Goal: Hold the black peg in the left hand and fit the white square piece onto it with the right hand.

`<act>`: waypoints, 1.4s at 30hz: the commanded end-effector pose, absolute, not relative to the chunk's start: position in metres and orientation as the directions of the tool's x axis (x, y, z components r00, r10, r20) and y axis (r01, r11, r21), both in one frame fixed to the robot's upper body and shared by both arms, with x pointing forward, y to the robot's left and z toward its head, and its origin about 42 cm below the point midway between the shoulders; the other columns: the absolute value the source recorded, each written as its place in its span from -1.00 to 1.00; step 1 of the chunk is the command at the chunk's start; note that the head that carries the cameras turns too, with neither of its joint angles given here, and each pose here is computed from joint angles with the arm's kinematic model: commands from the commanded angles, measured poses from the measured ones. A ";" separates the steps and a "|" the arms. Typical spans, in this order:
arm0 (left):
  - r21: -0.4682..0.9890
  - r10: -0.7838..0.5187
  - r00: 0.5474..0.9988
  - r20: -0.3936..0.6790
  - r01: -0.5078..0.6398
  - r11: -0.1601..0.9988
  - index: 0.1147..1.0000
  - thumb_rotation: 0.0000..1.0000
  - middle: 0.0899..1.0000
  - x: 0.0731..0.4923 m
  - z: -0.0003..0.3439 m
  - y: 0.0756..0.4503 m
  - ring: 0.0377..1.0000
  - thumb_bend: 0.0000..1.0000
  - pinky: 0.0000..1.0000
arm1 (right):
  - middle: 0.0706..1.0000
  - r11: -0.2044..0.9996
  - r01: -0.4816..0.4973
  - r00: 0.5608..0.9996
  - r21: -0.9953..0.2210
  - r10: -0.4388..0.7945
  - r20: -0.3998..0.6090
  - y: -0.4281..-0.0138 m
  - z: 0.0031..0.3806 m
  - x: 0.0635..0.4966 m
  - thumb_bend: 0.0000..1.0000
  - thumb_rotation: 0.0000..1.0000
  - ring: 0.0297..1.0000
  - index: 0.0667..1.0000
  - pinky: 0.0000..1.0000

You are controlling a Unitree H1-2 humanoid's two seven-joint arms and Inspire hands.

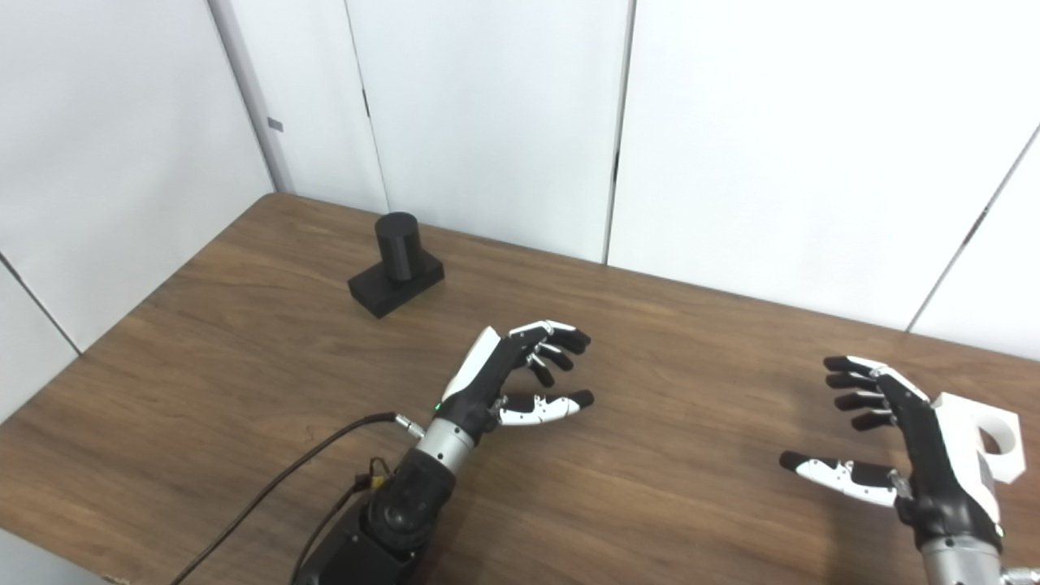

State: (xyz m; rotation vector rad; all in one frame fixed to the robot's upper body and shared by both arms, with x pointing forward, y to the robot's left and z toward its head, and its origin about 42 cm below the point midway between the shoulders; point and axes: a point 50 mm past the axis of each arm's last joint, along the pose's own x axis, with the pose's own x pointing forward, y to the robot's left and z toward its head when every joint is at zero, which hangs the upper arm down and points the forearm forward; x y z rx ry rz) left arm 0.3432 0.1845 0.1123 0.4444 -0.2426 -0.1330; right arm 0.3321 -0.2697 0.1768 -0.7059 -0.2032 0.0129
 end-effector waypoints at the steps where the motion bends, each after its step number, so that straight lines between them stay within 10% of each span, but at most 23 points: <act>1: 0.439 -0.186 0.947 0.263 0.054 0.897 0.29 -0.71 0.37 0.350 0.126 0.180 0.25 0.43 -0.01 | 0.37 0.763 0.092 0.964 -0.639 0.093 0.250 -0.265 0.199 0.337 0.41 -1.00 0.29 0.42 0.13; 27: 0.481 -0.070 0.885 0.460 -0.183 0.857 0.30 -0.84 0.41 0.356 0.225 0.259 0.26 0.55 -0.04 | 0.29 0.724 0.112 0.961 -0.680 0.094 0.258 -0.261 0.208 0.334 0.46 -1.00 0.19 0.39 0.04; 42: 0.579 0.115 0.860 0.498 -0.428 0.694 0.52 -0.58 0.56 0.365 0.253 0.314 0.54 0.64 0.30 | 0.31 0.729 0.115 0.963 -0.674 0.084 0.255 -0.260 0.210 0.333 0.47 -1.00 0.22 0.39 0.07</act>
